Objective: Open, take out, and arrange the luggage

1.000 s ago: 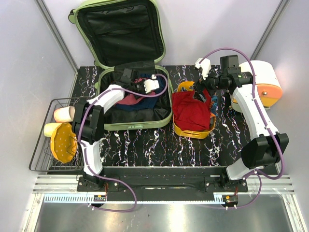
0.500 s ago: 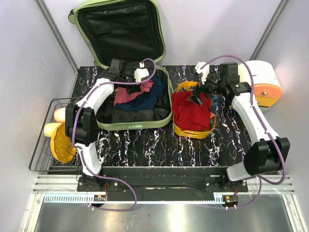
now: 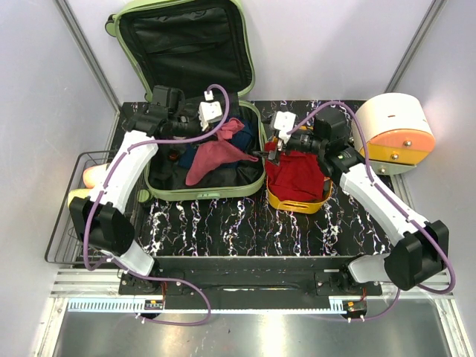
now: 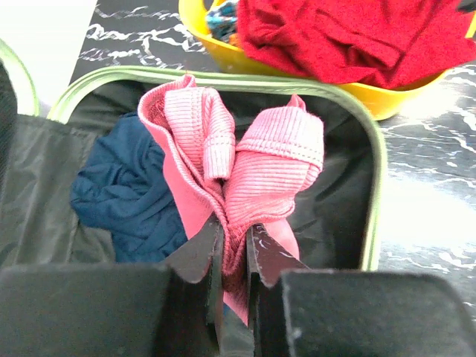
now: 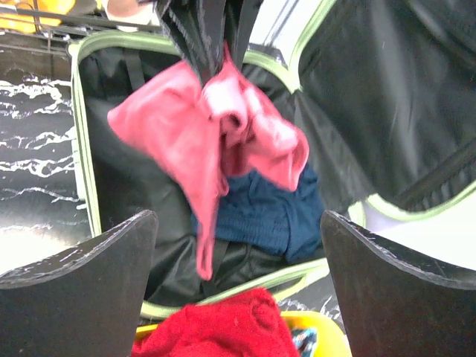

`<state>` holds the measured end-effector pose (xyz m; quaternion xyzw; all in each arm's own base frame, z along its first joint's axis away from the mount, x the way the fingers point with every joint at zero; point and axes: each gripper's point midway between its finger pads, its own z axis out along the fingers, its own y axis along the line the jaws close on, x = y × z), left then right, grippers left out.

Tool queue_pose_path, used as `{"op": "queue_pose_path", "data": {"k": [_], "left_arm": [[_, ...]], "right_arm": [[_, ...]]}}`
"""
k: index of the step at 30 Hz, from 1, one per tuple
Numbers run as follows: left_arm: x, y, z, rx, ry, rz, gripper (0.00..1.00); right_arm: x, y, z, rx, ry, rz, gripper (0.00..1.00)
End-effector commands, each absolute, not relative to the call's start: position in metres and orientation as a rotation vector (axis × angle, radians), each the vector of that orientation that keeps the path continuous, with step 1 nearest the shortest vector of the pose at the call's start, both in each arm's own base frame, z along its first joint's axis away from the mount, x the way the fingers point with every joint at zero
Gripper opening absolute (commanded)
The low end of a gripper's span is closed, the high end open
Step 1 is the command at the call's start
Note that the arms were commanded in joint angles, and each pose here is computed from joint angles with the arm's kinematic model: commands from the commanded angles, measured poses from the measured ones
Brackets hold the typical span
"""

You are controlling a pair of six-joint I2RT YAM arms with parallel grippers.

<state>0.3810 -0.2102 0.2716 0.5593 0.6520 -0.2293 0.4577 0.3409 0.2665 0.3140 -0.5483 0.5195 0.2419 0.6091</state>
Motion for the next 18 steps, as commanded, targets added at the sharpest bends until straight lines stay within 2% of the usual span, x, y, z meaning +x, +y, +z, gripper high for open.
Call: {"op": "queue_pose_path", "data": {"k": [1, 12, 18], "left_arm": [[0.336, -0.227, 0.294, 1.454, 1.478, -0.660, 0.00], [0.285, -0.255, 0.306, 1.541, 1.405, -0.751, 0.00], [0.275, -0.260, 0.319, 1.538, 1.381, -0.780, 0.00]], "right_arm": [[0.327, 0.287, 0.361, -1.292, 0.934, 0.487, 1.00], [0.272, 0.326, 0.339, -1.489, 0.783, 0.621, 1.00], [0.269, 0.334, 0.303, -1.538, 0.910, 0.687, 1.00]]}}
